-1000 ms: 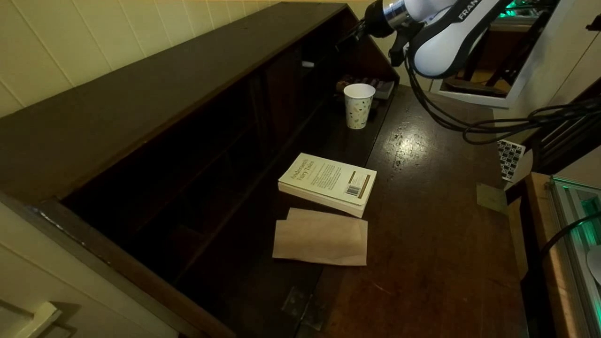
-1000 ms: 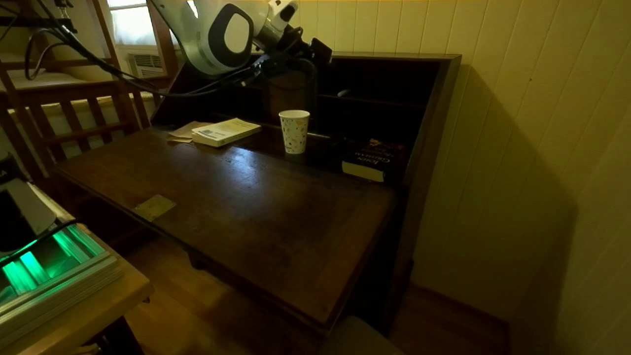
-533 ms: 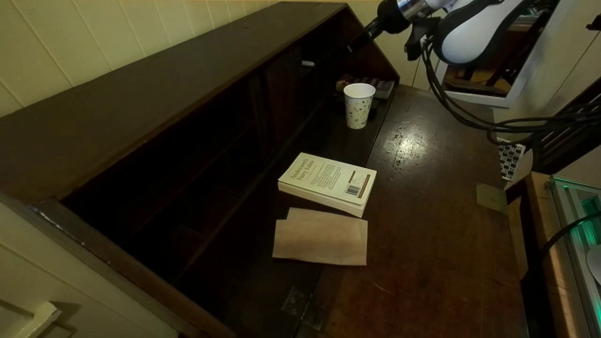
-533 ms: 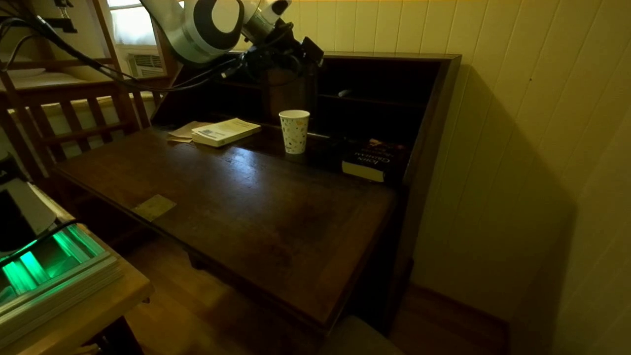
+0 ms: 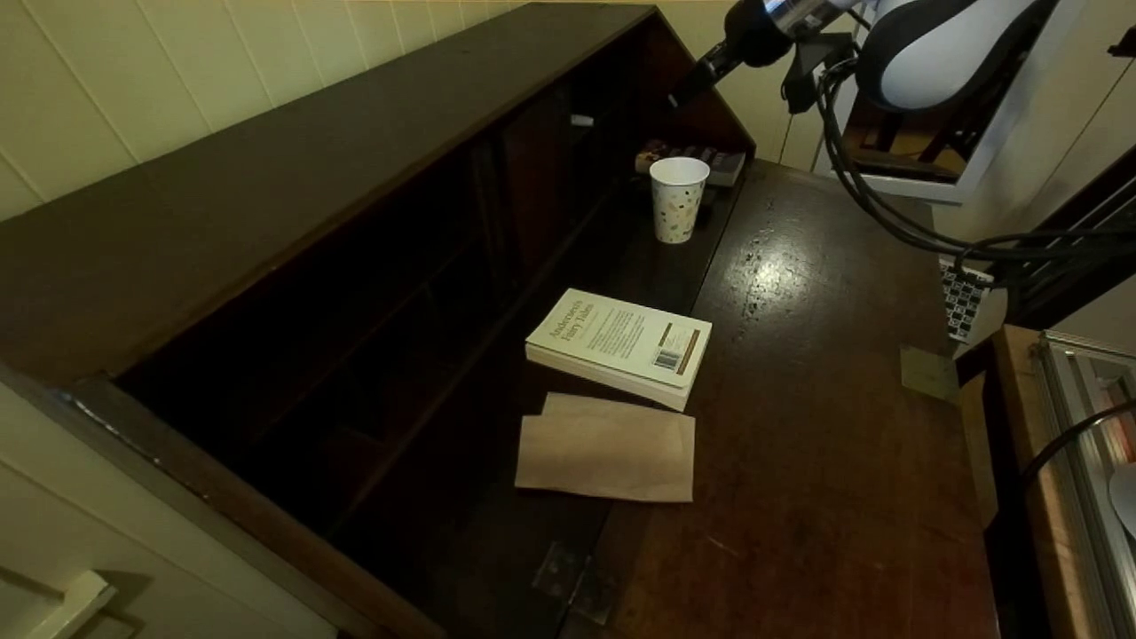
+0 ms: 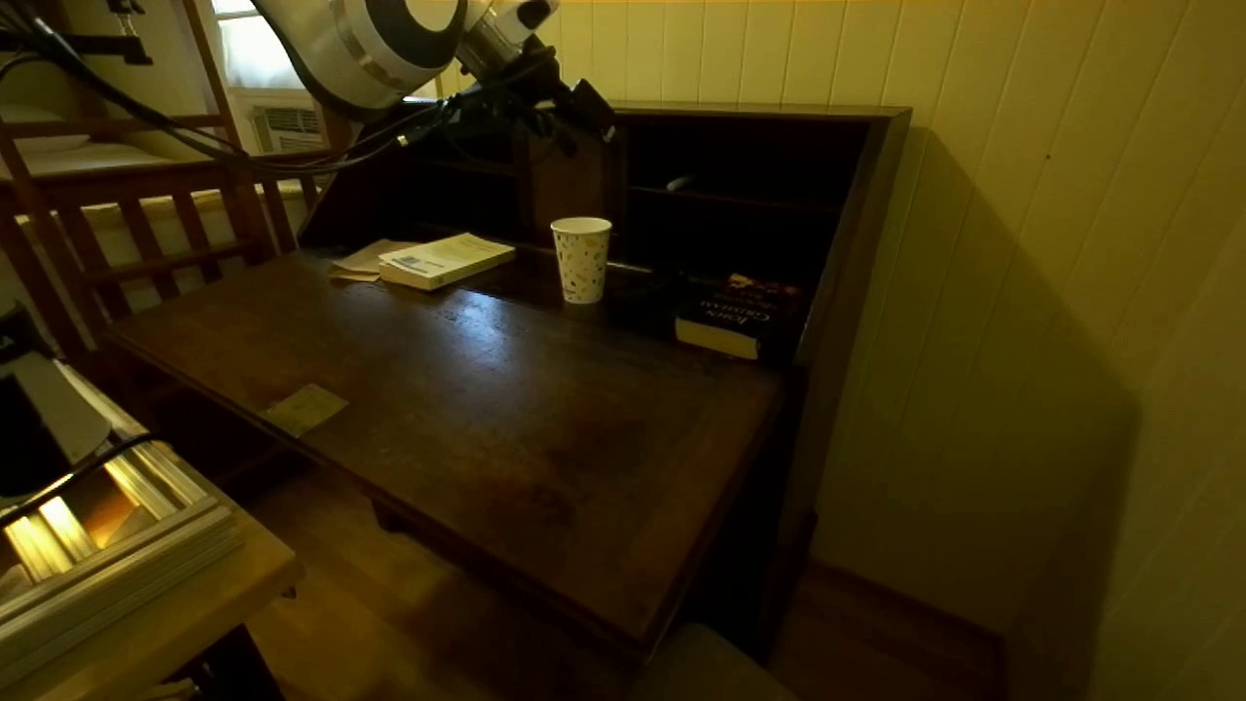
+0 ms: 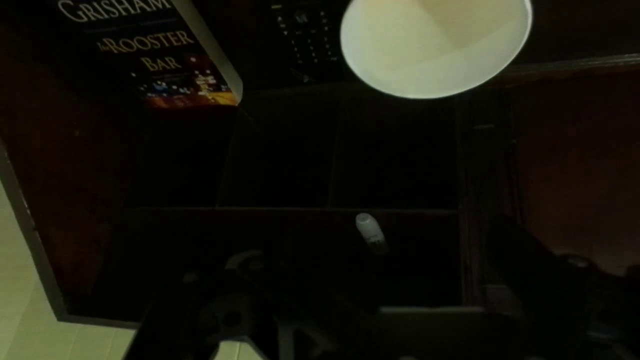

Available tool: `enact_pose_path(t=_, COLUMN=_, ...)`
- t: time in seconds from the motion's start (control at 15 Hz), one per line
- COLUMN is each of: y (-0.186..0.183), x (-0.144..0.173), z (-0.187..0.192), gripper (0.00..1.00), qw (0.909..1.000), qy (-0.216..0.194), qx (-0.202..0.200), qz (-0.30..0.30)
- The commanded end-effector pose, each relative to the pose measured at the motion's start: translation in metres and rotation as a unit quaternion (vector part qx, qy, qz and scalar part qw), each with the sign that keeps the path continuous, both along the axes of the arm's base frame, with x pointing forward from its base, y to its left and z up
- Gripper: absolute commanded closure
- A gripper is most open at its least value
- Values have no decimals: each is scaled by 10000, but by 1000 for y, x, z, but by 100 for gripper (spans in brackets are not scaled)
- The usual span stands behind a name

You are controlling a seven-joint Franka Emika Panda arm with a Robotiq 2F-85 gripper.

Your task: Take the marker out of the coffee cup and put it on the top shelf.

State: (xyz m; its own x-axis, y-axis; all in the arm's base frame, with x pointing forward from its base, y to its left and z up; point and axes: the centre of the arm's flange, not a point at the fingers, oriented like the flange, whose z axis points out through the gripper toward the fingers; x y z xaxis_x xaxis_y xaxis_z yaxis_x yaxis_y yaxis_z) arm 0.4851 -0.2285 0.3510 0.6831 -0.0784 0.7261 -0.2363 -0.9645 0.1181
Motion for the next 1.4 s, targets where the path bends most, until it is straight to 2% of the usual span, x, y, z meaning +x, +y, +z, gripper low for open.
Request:
enact_pose_path(t=0.0, y=-16, x=-20, z=32, gripper=0, qw=9994, qy=254, qx=176, qz=-123)
enact_pose_path(t=0.53, y=-24, x=-37, z=40, gripper=0, qw=9985, qy=306, qx=364, qz=-256)
enact_pose_path(t=1.0, y=-26, x=-45, z=47, gripper=0, qw=9990, qy=209, qx=303, qz=-254)
enact_pose_path(t=1.07, y=-7, x=-23, z=-3, gripper=0, qw=9991, qy=178, qx=250, qz=-293)
enact_pose_path(t=1.33, y=-7, x=-23, z=-4, gripper=0, qw=9991, qy=178, qx=251, qz=-294)
